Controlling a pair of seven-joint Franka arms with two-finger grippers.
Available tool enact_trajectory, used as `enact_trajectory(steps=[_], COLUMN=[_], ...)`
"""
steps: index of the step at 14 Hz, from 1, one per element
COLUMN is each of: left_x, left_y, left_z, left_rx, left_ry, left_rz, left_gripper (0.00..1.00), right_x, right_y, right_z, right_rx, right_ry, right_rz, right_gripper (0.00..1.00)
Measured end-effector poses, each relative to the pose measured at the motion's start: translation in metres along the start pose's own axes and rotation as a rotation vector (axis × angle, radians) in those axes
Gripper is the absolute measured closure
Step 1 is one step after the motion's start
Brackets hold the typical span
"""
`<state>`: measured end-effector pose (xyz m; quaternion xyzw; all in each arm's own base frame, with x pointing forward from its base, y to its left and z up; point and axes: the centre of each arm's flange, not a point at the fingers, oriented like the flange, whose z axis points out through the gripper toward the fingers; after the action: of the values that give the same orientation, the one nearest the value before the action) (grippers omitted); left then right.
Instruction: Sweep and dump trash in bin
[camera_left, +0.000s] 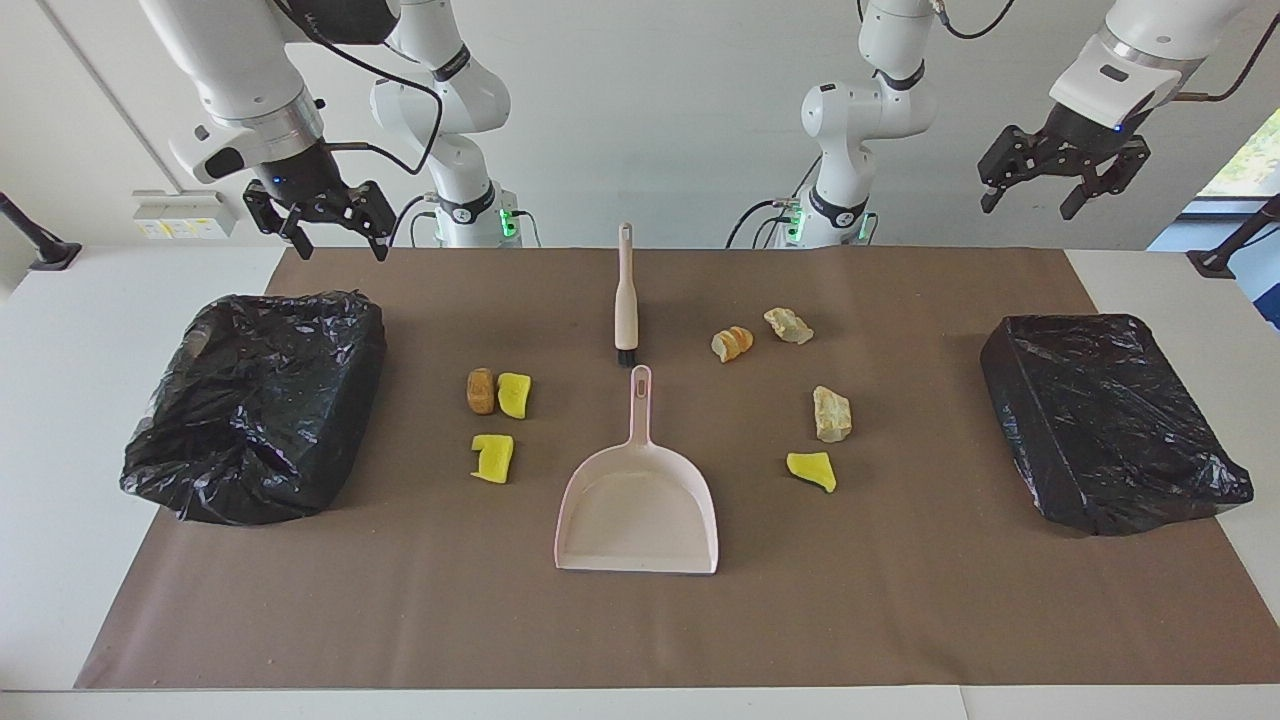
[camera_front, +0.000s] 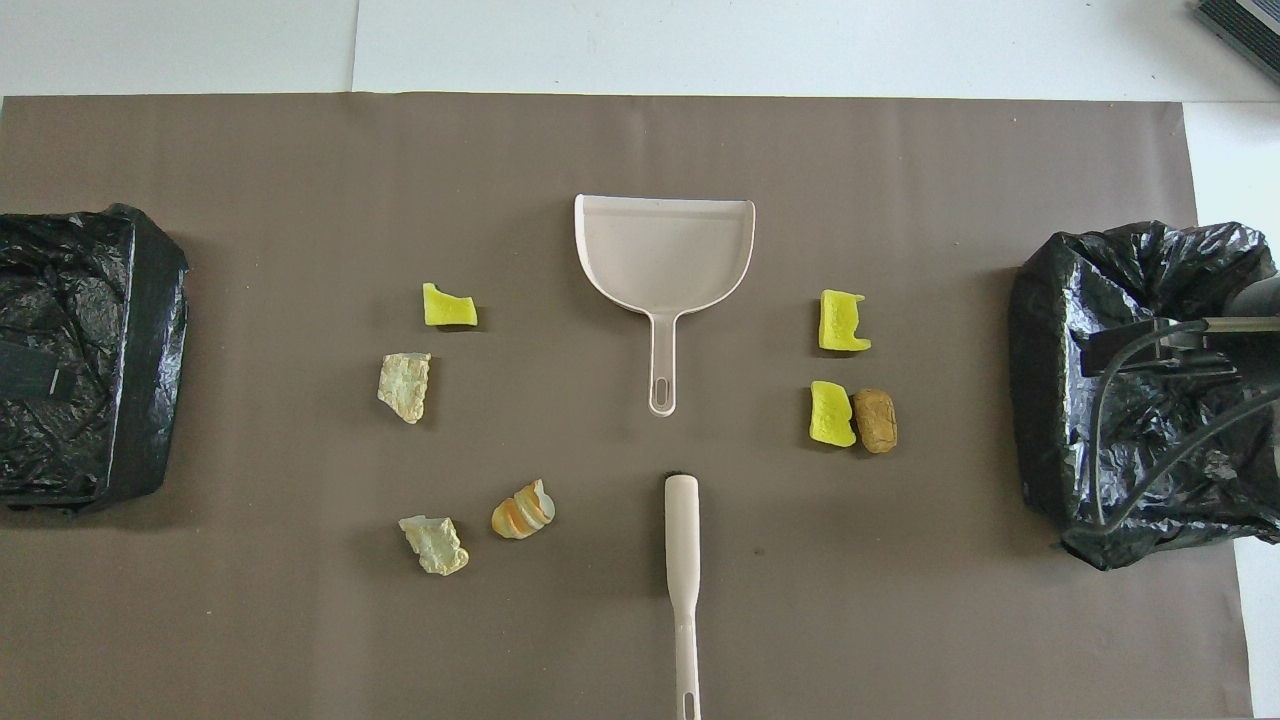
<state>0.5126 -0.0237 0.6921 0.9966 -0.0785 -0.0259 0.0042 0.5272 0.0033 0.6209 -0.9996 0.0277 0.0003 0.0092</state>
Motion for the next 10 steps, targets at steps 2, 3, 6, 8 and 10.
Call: enact_trajectory(steps=[2, 3, 6, 8, 10], left_x=[-0.0004, -0.0006, -0.0008, -0.0007, -0.0007], left_y=[0.0008, 0.0017, 0.0062, 0.0083, 0.0091], left_z=[-0.0005, -0.0009, -0.0016, -0.0019, -0.0019], left_rx=[0.000, 0.001, 0.002, 0.002, 0.002], left_ry=[0.001, 0.002, 0.004, 0.004, 0.004], left_rz=[0.001, 0.003, 0.011, 0.015, 0.017], left_gripper=[0.00, 0.00, 0.00, 0.00, 0.00], right_x=[0.0002, 0.0003, 0.0005, 0.0005, 0.0005], right_y=[-0.0016, -0.0015, -0.0016, -0.0015, -0.0008], right_z=[0.0000, -0.0001, -0.0002, -0.0002, -0.0002], right_rx=[0.000, 0.000, 0.001, 0.001, 0.001], right_ry=[0.003, 0.004, 0.005, 0.005, 0.005], right_rz=[-0.003, -0.003, -0.003, -0.003, -0.001], right_gripper=[0.00, 0.00, 0.00, 0.00, 0.00])
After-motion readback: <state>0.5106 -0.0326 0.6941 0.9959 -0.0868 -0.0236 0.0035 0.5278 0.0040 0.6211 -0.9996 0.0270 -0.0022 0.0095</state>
